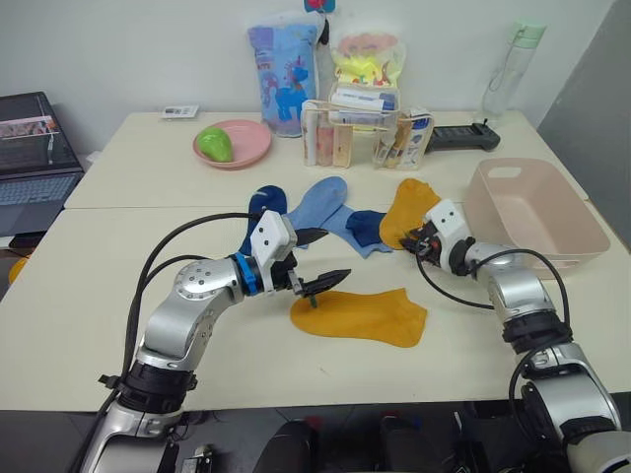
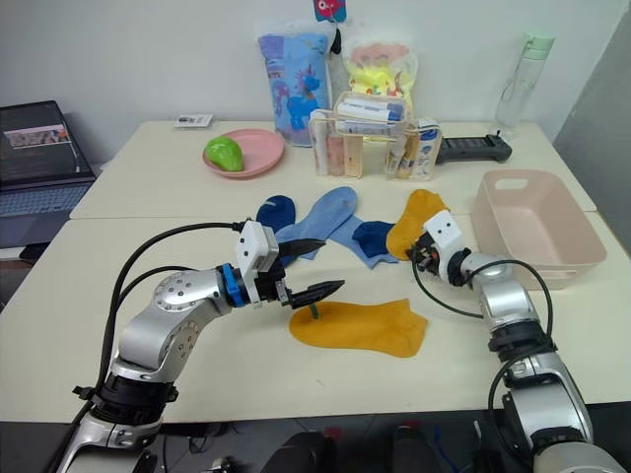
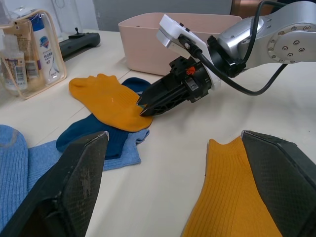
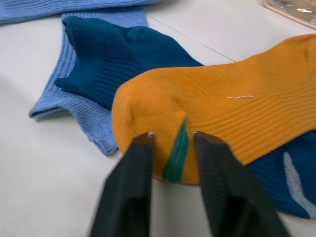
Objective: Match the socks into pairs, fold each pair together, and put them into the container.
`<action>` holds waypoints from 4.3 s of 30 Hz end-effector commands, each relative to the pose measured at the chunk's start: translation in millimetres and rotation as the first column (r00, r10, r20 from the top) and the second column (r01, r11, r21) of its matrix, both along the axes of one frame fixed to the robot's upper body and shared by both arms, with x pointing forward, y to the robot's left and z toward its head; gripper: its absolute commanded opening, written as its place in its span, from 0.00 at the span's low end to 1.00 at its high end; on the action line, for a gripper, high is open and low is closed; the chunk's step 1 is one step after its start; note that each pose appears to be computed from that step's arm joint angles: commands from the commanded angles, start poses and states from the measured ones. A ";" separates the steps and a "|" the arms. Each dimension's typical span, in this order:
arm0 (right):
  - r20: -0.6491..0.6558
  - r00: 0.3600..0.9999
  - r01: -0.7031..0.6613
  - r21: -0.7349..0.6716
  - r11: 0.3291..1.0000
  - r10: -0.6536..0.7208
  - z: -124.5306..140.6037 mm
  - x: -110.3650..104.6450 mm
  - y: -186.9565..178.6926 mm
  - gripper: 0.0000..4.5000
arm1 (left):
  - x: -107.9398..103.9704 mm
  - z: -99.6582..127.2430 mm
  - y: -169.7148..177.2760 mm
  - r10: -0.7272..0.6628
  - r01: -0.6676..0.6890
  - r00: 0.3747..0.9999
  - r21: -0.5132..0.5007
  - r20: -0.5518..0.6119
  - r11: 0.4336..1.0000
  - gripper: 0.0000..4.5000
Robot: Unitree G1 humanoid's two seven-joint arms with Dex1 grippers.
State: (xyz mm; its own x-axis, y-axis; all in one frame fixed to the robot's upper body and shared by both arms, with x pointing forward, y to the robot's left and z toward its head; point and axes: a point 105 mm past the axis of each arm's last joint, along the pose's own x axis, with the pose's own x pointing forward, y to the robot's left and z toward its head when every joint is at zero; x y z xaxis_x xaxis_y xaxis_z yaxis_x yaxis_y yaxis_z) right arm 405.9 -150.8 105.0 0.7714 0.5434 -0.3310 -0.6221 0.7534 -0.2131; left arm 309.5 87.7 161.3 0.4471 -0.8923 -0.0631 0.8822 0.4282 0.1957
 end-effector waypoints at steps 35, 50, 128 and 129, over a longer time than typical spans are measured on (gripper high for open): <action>-0.319 0.666 -0.651 0.193 0.734 0.674 30.1 -196.9 49.4 0.01 | 17.5 -8.8 -1.1 -0.035 0.037 0.999 0.127 -0.023 0.991 1.00; -0.319 0.726 -0.610 0.108 0.785 0.609 1.9 -189.1 43.8 0.00 | 60.3 -67.0 -41.6 -0.022 0.044 0.997 0.317 -0.073 0.947 0.96; -0.236 0.825 -0.547 -0.107 0.830 0.513 20.6 -159.1 16.2 0.00 | 55.3 -13.8 -25.3 -0.021 0.032 0.993 0.097 -0.115 0.995 0.00; -0.224 0.835 -0.536 -0.126 0.835 0.502 23.0 -153.8 10.9 0.00 | 52.5 -10.8 -22.0 -0.004 0.013 0.992 0.073 -0.124 0.997 0.00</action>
